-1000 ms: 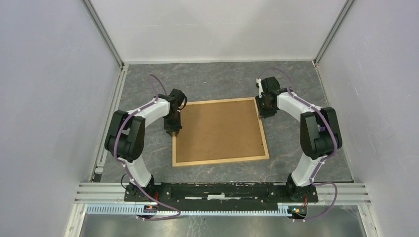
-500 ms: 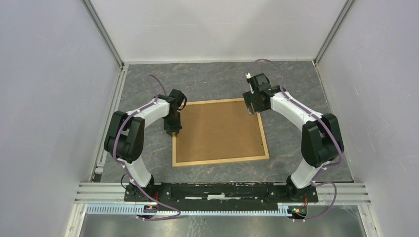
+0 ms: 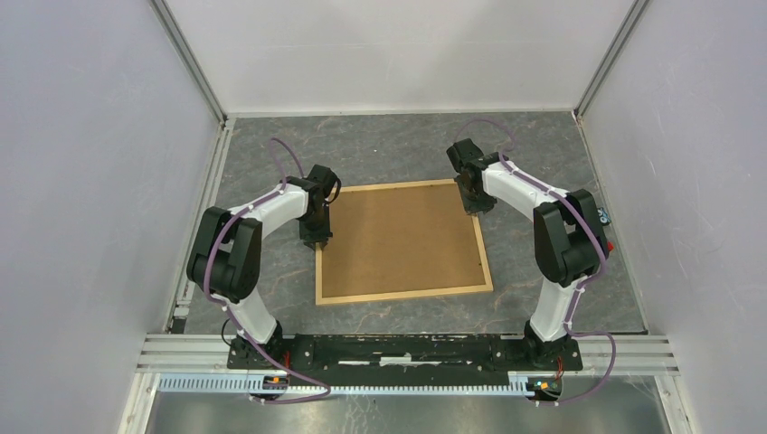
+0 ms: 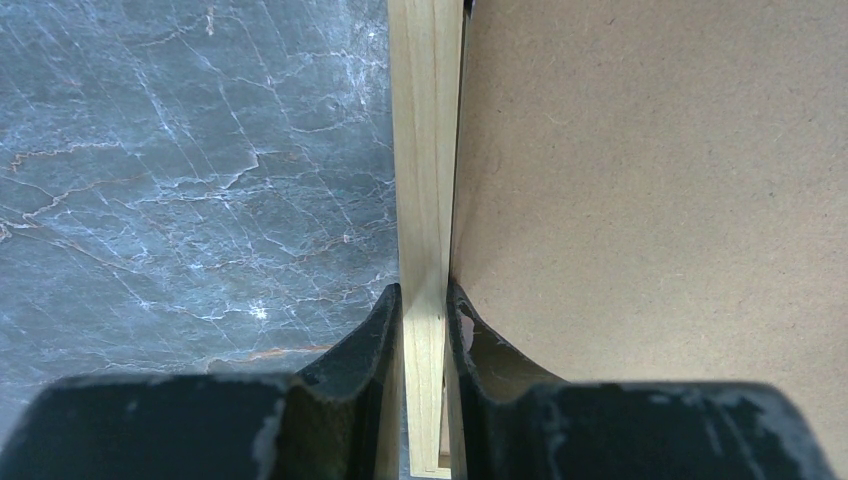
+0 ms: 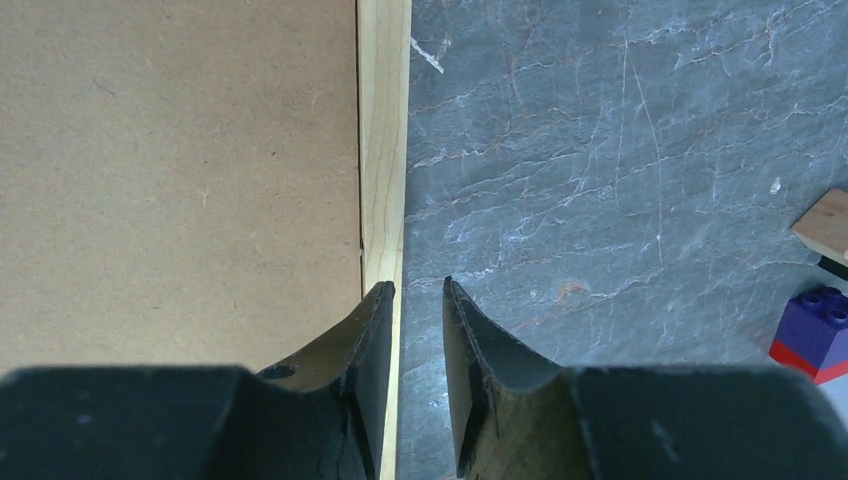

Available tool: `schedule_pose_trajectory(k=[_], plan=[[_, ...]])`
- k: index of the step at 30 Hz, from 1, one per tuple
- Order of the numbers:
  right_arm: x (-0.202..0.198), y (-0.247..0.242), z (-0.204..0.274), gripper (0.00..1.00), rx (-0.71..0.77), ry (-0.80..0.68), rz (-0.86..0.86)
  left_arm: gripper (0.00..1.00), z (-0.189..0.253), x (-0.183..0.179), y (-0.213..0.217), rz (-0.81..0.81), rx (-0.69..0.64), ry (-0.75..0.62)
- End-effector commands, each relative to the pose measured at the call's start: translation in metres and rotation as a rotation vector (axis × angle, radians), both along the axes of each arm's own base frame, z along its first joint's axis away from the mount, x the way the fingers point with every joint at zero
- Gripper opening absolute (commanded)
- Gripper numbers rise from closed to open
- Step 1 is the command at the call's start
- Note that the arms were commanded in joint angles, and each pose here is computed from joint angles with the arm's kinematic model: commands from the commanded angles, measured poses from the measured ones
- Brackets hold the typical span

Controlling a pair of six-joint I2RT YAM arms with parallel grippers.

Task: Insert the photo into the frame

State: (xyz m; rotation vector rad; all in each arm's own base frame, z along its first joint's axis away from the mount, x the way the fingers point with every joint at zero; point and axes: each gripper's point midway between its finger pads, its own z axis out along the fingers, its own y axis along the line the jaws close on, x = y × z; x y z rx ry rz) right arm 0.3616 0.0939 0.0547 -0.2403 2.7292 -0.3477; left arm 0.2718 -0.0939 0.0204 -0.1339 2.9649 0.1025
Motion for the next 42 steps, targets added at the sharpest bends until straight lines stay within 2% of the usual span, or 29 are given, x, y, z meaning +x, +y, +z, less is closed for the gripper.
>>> schedule_pose_trajectory(k=[1,13,33,42], plan=[[0.004,0.004,0.003,0.31,0.017,-0.026,-0.029,0.02,-0.019,-0.027,-0.001,0.041,-0.001,0.101],[0.007,0.010,-0.014,0.30,0.027,0.004,-0.023,0.02,-0.020,-0.028,-0.004,0.032,-0.012,0.109],[0.018,0.010,-0.017,0.27,0.017,-0.016,-0.033,0.02,-0.021,-0.029,-0.005,0.023,-0.013,0.112],[0.011,0.010,-0.025,0.27,0.022,0.009,-0.033,0.02,-0.020,-0.029,-0.006,0.021,-0.015,0.109]])
